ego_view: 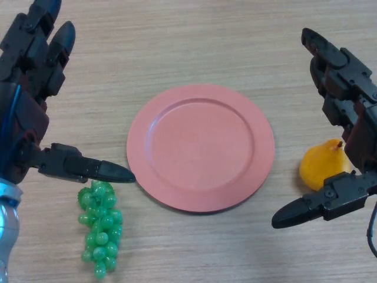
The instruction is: Pick up the yellow pear and place it on the plate
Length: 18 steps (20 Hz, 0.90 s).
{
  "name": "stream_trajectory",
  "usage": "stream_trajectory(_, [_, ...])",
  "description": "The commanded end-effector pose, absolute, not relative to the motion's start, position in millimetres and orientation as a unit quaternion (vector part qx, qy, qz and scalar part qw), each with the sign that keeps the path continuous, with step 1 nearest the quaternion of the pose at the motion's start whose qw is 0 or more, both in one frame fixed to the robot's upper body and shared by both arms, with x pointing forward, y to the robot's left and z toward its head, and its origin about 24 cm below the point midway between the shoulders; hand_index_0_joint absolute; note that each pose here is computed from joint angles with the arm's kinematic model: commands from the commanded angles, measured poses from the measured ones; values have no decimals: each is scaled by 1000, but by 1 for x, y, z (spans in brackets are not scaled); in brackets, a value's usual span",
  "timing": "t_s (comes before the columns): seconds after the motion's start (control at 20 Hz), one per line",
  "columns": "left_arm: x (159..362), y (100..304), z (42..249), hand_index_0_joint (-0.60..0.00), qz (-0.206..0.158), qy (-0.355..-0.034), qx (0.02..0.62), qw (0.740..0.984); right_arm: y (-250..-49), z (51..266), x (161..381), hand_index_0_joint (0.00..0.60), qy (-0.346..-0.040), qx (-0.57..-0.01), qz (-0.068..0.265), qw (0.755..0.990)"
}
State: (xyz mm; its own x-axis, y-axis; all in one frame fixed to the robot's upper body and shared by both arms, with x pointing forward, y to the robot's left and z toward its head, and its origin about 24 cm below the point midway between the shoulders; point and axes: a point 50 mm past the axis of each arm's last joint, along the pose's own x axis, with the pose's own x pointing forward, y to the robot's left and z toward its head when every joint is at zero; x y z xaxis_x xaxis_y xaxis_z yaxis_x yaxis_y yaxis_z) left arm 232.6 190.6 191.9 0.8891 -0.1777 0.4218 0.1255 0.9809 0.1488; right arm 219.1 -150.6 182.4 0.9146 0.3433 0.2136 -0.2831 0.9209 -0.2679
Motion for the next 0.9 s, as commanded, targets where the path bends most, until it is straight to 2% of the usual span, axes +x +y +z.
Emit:
stream_trajectory(0.05, [220, 196, 221, 0, -67, -322, 73, 942, -151, 212, 208, 0, -242, -123, 146, 951])
stream_trajectory(0.2, [222, 194, 219, 0, -73, -307, 70, 946, -157, 210, 210, 0, -241, -117, 137, 954])
stream_trajectory(0.35, [223, 193, 217, 0, -77, -297, 65, 949, -173, 207, 222, 0, -251, -147, 104, 951])
stream_trajectory(0.65, [223, 191, 212, 0, -87, -264, 65, 958, -215, 171, 260, 0, -202, -136, 79, 967])
stream_trajectory(0.9, [221, 186, 211, 0, -101, -249, 70, 961, -230, 144, 286, 0, -169, -138, 65, 974])
